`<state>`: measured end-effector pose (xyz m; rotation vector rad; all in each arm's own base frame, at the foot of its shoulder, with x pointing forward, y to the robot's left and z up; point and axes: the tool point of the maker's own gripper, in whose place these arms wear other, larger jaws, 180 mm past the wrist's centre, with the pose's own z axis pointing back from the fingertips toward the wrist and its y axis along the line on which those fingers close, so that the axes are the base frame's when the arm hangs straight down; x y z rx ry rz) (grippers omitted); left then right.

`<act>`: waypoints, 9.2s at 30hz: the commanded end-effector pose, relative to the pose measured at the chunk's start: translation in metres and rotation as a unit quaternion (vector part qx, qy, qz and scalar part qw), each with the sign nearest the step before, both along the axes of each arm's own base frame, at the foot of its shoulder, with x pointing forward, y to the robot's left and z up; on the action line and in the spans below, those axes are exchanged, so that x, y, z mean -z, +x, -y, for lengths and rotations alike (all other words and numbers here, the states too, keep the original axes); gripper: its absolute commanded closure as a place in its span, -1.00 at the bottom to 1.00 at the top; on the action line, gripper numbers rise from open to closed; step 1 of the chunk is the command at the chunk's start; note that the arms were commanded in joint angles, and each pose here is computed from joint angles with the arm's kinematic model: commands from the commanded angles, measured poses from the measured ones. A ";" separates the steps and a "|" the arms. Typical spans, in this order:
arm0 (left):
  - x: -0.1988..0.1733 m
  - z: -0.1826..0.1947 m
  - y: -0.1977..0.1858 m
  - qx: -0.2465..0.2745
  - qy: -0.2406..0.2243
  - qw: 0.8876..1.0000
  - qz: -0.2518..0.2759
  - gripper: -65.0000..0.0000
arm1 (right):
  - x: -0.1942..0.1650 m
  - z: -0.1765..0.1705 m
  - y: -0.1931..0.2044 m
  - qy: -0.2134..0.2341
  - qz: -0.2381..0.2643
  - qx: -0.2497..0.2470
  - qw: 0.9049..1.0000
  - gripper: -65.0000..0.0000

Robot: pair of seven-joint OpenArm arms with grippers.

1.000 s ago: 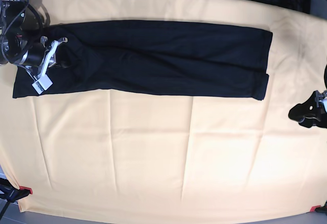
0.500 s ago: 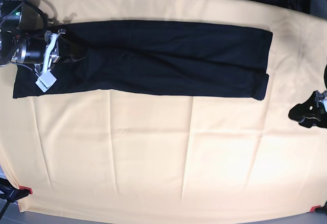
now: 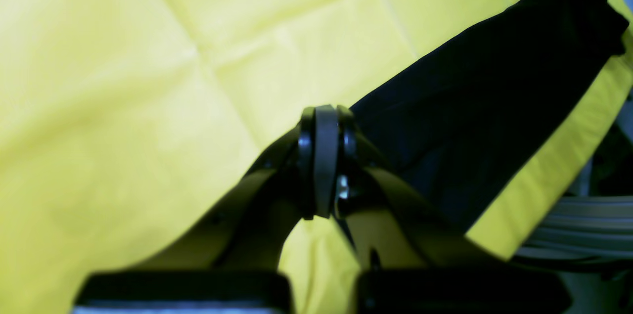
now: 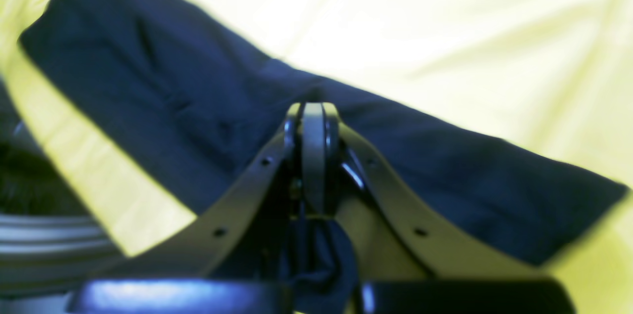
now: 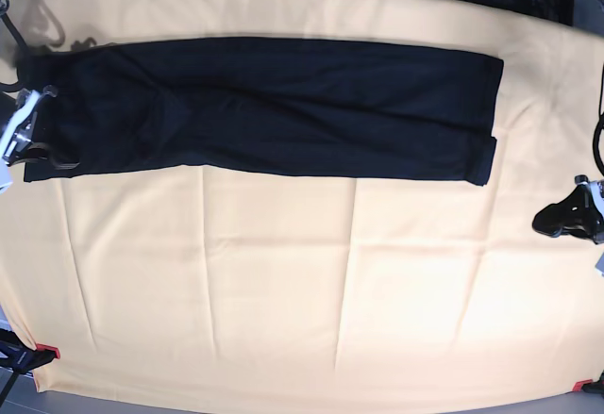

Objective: Fold the T-shirt properly
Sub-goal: 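Grasp both ends of the folded strip with the left and right grippers, then pull the strip ends with both grippers to straighten the folded shirt, then fold the strip end with the left gripper toward the right gripper, then press and smooth the folded end with the left gripper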

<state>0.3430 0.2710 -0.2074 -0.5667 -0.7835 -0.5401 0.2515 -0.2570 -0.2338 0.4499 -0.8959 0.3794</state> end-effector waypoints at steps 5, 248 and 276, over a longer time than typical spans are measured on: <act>0.002 0.045 0.000 0.063 -0.019 0.998 0.016 1.00 | -0.026 0.025 -0.001 -0.010 0.043 0.037 0.998 1.00; 0.053 0.128 -0.039 -0.099 -0.135 0.983 0.071 1.00 | 0.144 -0.081 -0.007 -0.105 -0.074 -0.014 0.992 1.00; -0.007 0.207 -0.067 0.111 -0.255 0.953 0.118 1.00 | 0.144 -0.080 -0.006 -0.105 -0.076 -0.007 0.992 1.00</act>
